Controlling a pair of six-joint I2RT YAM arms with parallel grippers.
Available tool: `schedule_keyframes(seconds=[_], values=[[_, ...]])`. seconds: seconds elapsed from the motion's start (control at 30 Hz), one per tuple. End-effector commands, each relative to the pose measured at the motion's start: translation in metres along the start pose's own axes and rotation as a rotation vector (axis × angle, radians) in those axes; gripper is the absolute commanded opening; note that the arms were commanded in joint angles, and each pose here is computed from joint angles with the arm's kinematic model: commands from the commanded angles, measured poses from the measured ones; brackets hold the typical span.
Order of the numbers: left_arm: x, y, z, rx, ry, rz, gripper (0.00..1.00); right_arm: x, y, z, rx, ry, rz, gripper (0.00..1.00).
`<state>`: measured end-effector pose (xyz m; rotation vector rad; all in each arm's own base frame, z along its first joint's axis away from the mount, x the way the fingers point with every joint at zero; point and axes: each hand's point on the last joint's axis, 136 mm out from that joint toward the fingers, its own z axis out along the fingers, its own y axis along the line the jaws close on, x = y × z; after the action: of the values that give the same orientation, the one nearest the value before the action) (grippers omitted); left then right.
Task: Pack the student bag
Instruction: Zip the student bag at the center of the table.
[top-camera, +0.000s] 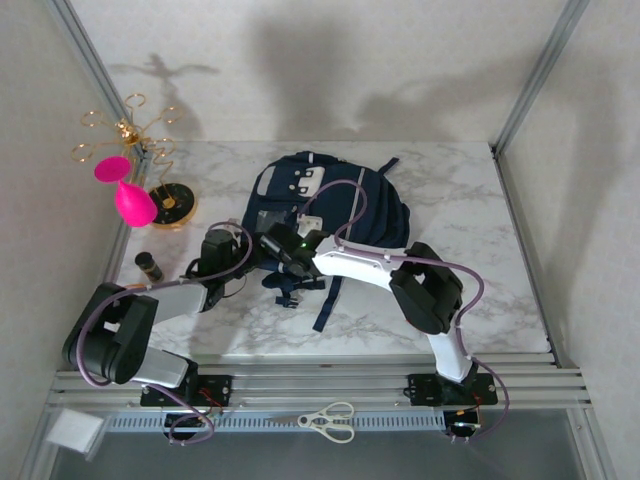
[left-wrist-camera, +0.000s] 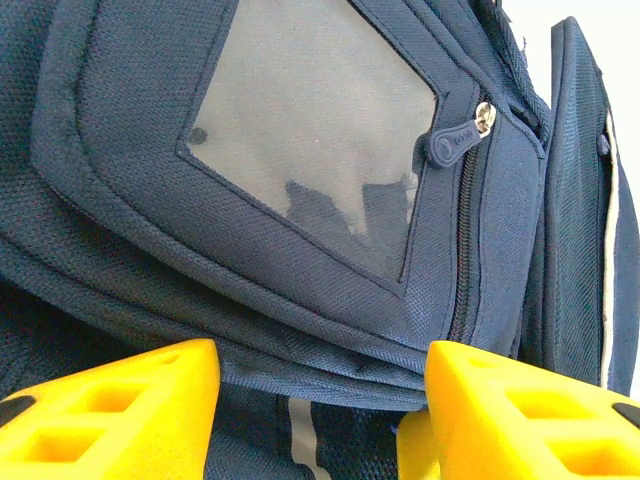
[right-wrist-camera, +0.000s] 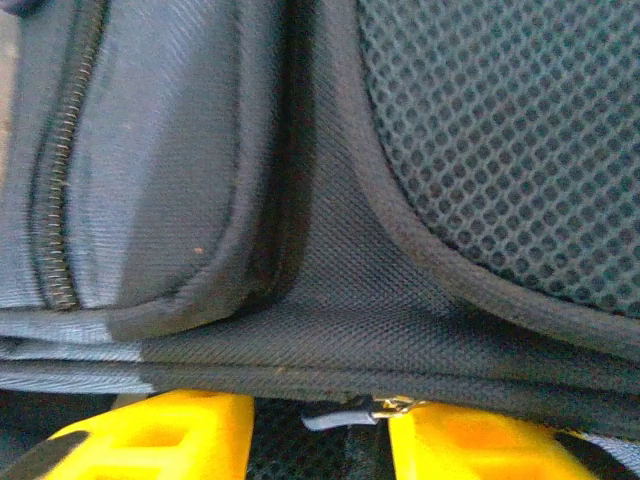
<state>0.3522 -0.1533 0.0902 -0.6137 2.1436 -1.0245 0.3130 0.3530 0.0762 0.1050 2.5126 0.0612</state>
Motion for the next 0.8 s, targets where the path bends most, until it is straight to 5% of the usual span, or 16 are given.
schedule_keyframes(seconds=[0.0,0.23,0.53,0.77], values=[[-0.017,-0.019,0.003,0.055,-0.040,0.003,0.57,-0.008,-0.023,0.007,0.093,-0.059,0.027,0.35],[-0.012,-0.012,0.005,0.049,-0.032,-0.014,0.56,-0.002,-0.027,0.019,0.034,-0.041,0.079,0.34],[-0.012,-0.004,-0.004,0.056,-0.080,-0.097,0.58,-0.027,-0.020,0.004,-0.032,-0.127,0.097,0.09],[-0.023,0.006,0.004,-0.013,-0.119,-0.074,0.58,-0.034,-0.024,-0.018,-0.057,-0.117,0.056,0.00]])
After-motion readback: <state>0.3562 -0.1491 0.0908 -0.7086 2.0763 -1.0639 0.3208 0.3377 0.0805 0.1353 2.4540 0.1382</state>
